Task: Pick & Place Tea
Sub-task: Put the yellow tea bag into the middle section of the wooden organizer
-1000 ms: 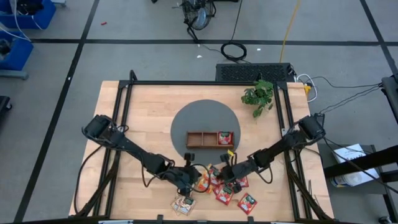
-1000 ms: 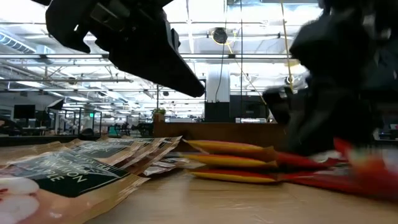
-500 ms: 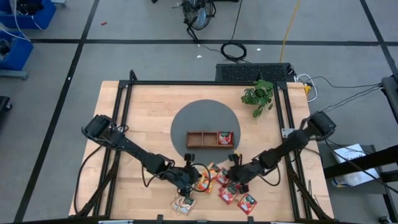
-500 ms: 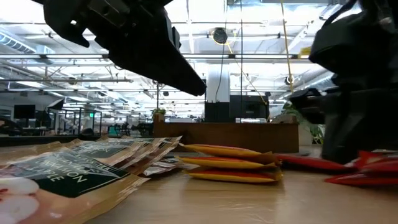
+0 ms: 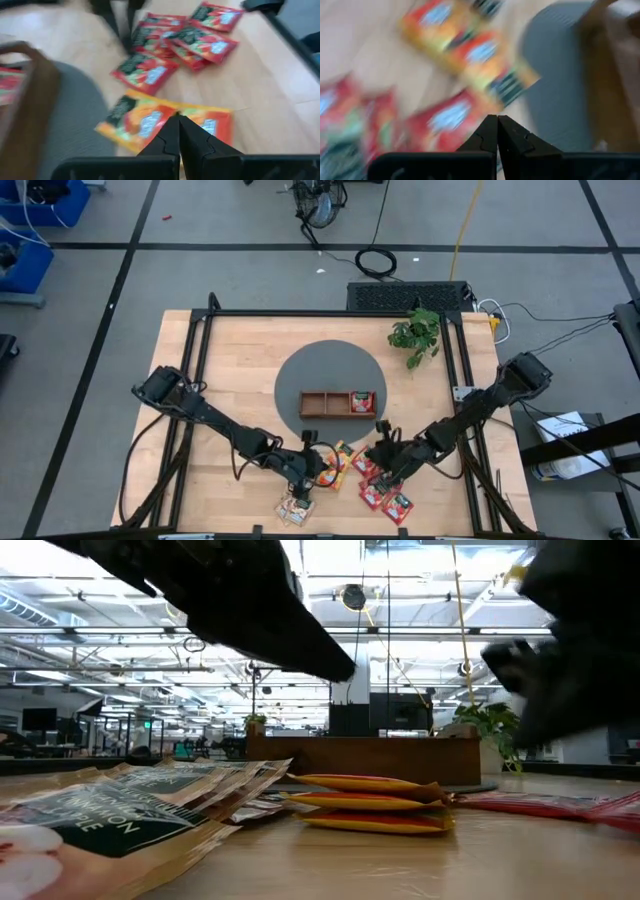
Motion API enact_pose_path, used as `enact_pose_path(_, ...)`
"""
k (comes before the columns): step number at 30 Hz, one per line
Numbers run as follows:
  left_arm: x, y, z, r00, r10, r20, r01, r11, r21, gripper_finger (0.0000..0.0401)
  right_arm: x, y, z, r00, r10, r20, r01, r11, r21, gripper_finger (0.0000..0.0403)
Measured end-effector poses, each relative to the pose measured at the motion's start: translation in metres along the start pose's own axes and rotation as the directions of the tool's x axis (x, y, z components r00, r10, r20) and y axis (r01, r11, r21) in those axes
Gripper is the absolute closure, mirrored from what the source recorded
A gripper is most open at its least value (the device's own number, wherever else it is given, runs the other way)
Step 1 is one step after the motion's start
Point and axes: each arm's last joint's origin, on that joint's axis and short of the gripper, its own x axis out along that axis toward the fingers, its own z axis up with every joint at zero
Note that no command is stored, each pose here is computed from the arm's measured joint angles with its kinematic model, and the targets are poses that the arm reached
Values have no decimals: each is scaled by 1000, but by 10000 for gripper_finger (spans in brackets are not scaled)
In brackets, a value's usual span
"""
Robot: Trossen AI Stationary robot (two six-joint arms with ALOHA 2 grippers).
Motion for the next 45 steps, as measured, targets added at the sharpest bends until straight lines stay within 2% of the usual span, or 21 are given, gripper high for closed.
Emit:
enact_pose_path(4,15,4,-6,1000,-10,19,10,1000,-16,398,-1,-8,14,994,-34,106,29,998,48,403)
enact_pose_path(7,25,9,-12,1000,5,29,-4,1000,-21,392,4,-17,20,989,55,134,-72,990,122,402)
enact_pose_path(10,28,13,-15,1000,13,9,-13,999,-34,394,12,-31,19,983,160,92,-179,951,252,394)
enact_pose_path(14,29,14,-18,1000,9,-10,-9,999,-38,395,17,-44,13,976,217,19,-209,910,359,367)
enact_pose_path(17,29,13,-19,1000,-7,-26,6,999,-35,392,20,-51,9,957,291,12,-268,863,429,340)
enact_pose_path(23,29,15,-21,999,2,-47,-3,1000,-29,393,23,-54,2,955,296,-11,-243,806,539,291)
enact_pose_path(29,38,19,-31,997,23,-78,-27,999,-44,397,36,-48,-6,975,219,-31,-166,819,550,276)
enact_pose_path(33,43,23,-34,996,32,-81,-37,998,-52,392,47,-46,-13,977,206,-48,-137,789,599,275)
enact_pose_path(40,43,23,-35,996,16,-93,-21,998,-53,392,50,-45,-14,978,202,-45,-133,783,607,275)
enact_pose_path(45,43,23,-36,995,17,-97,-23,998,-57,397,50,-44,-13,973,231,-26,-167,773,612,276)
